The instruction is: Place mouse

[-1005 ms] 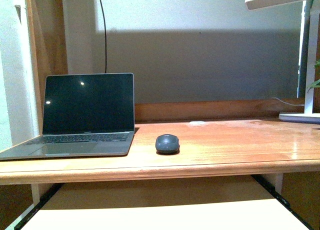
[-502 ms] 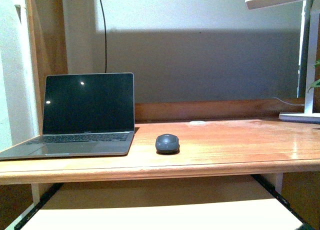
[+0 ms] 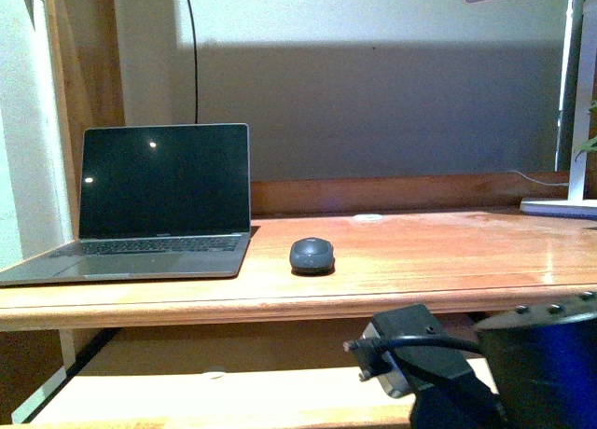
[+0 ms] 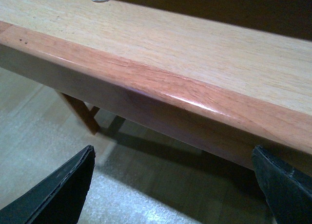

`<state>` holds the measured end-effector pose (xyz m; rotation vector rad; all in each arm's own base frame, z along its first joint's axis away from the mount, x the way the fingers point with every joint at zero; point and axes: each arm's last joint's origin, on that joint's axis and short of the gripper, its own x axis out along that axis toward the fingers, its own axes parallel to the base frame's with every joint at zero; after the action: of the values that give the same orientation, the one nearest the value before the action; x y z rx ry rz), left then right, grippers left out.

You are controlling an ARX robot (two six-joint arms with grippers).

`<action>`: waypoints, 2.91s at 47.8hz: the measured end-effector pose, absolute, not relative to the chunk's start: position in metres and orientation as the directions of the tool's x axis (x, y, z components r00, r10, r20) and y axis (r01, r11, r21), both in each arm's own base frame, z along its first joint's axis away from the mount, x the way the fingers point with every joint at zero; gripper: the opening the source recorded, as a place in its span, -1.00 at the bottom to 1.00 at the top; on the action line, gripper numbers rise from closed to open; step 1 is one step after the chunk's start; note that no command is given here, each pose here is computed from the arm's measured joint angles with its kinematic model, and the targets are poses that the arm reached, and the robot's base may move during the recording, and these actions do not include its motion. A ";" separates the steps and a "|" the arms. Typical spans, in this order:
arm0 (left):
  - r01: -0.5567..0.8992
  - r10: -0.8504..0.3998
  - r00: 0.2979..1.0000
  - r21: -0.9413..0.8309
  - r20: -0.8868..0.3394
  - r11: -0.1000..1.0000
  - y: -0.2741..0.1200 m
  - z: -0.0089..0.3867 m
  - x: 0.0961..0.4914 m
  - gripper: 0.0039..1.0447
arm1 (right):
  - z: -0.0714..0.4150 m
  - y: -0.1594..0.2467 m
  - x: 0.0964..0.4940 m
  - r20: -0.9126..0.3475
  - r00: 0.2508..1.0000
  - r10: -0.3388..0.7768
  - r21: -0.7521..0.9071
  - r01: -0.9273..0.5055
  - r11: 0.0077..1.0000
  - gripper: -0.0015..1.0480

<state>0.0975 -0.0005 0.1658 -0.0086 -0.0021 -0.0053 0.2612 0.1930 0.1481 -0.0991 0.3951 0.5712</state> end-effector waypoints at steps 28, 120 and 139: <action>0.005 -0.005 1.000 -0.009 0.002 1.000 0.000 0.166 0.098 0.86 | 0.148 0.261 0.350 -0.333 0.873 0.356 -0.053 -0.394 0.918 0.86; 0.005 -0.005 1.000 -0.009 0.002 1.000 0.000 0.166 0.098 0.86 | 0.183 0.044 0.098 -0.027 0.999 0.039 0.061 -0.037 0.997 0.19; 0.005 -0.005 1.000 -0.008 0.002 1.000 0.000 0.166 0.098 0.86 | 0.169 0.014 0.097 0.008 1.000 0.011 0.007 -0.011 1.000 -0.95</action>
<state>0.0975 -0.0005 0.1658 -0.0082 -0.0021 -0.0050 0.0973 0.0140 0.1686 0.0074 -0.0076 0.0111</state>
